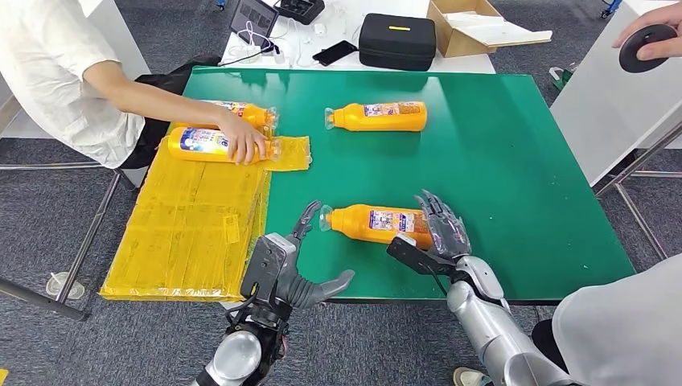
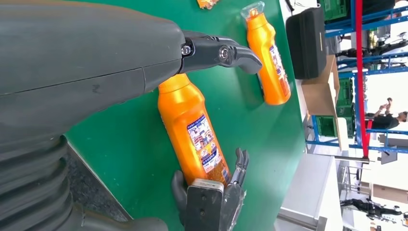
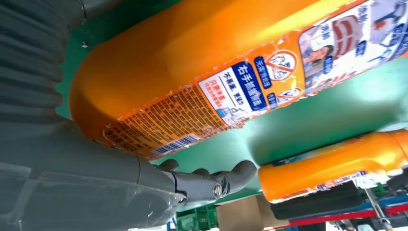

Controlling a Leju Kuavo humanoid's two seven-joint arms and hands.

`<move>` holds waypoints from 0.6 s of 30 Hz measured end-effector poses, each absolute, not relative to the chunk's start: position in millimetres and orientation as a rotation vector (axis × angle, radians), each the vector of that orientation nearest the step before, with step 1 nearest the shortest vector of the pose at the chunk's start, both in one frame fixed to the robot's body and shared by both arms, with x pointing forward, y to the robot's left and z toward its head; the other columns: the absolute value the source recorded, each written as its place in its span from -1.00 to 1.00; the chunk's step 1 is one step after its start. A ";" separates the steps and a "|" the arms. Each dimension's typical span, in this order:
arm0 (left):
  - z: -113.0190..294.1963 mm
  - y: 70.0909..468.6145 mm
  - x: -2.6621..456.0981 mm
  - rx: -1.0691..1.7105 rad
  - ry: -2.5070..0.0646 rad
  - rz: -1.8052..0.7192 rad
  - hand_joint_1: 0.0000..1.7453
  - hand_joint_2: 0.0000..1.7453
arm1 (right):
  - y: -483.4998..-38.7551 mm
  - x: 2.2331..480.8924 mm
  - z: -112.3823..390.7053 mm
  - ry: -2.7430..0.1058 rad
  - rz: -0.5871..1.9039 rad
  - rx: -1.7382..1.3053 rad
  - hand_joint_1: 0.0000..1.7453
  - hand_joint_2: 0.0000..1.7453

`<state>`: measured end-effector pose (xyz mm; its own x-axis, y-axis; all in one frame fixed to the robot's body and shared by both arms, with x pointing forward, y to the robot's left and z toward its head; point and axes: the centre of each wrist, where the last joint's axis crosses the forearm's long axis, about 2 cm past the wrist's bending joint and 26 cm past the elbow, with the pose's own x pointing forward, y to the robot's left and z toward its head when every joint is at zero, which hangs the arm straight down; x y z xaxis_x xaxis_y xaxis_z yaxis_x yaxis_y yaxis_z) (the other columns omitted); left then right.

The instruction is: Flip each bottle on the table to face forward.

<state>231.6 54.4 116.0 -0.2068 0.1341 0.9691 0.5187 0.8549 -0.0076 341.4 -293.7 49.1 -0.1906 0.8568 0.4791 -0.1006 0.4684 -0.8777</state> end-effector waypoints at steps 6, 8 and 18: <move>116.3 53.7 233.3 -0.508 -1.764 -0.380 -1.00 1.00 | -293.7 344.3 48.5 -1.454 1.016 -0.716 -1.00 1.00; 116.1 53.6 233.6 -0.509 -1.763 -0.380 -1.00 1.00 | -293.9 345.5 48.6 -1.434 1.022 -0.725 -1.00 1.00; 115.6 53.2 233.9 -0.509 -1.760 -0.380 -1.00 1.00 | -295.0 348.7 49.4 -1.416 1.033 -0.732 -1.00 1.00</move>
